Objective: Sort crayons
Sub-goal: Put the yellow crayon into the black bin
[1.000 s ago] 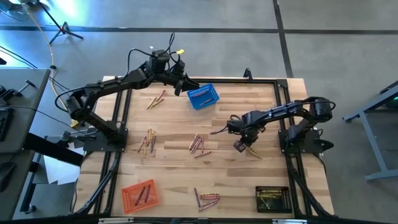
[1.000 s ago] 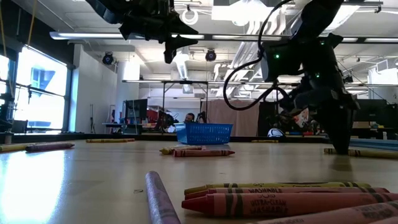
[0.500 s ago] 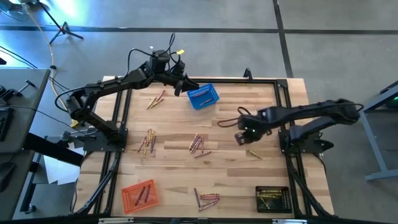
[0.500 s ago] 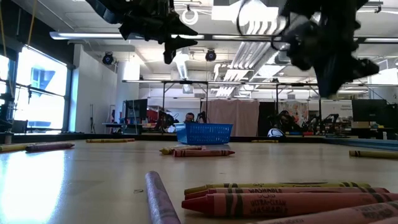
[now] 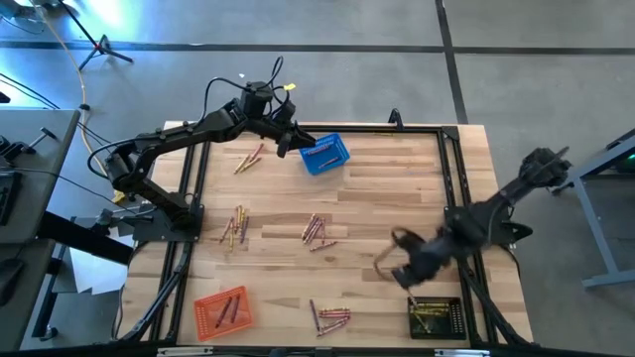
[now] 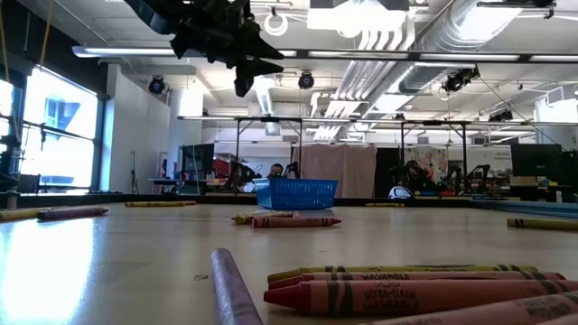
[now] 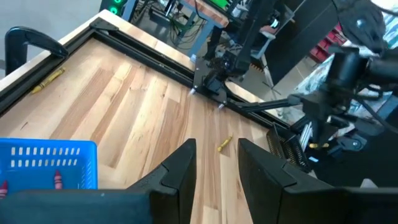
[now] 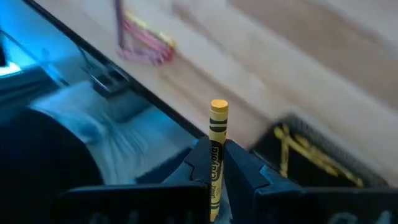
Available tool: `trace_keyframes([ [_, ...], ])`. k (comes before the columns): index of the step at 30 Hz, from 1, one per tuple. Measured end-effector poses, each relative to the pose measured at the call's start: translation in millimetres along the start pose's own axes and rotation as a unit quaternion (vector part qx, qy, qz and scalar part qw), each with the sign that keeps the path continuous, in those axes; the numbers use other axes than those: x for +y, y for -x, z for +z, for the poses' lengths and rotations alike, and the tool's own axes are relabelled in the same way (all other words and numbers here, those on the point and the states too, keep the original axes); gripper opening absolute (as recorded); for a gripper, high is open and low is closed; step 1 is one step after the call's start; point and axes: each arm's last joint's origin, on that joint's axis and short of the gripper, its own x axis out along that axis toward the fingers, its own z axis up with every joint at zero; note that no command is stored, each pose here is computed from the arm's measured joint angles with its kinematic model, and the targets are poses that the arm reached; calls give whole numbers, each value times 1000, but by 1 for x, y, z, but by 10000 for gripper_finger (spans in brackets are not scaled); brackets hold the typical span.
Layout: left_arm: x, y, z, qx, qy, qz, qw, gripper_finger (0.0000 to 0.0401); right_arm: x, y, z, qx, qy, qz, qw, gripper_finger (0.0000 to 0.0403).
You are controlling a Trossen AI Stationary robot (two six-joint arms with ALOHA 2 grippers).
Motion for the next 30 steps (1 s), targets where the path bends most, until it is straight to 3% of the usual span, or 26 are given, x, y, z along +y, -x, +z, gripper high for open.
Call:
trace_keyframes([
  [6, 0, 0, 0, -1, -14, 0, 1000, 103, -12, -26, -51, 47, 38, -60, 996, 12],
  [10, 0, 0, 0, -1, -23, 0, 1000, 103, -16, -41, -67, 57, 39, -79, 994, 12],
  [18, 0, 0, 0, -1, -23, 0, 1000, 103, -17, -65, -69, 48, 36, -107, 992, 17],
  [30, 0, 0, 0, -2, -22, 1, 1000, 103, -21, -67, -67, 42, 35, -132, 990, 72],
])
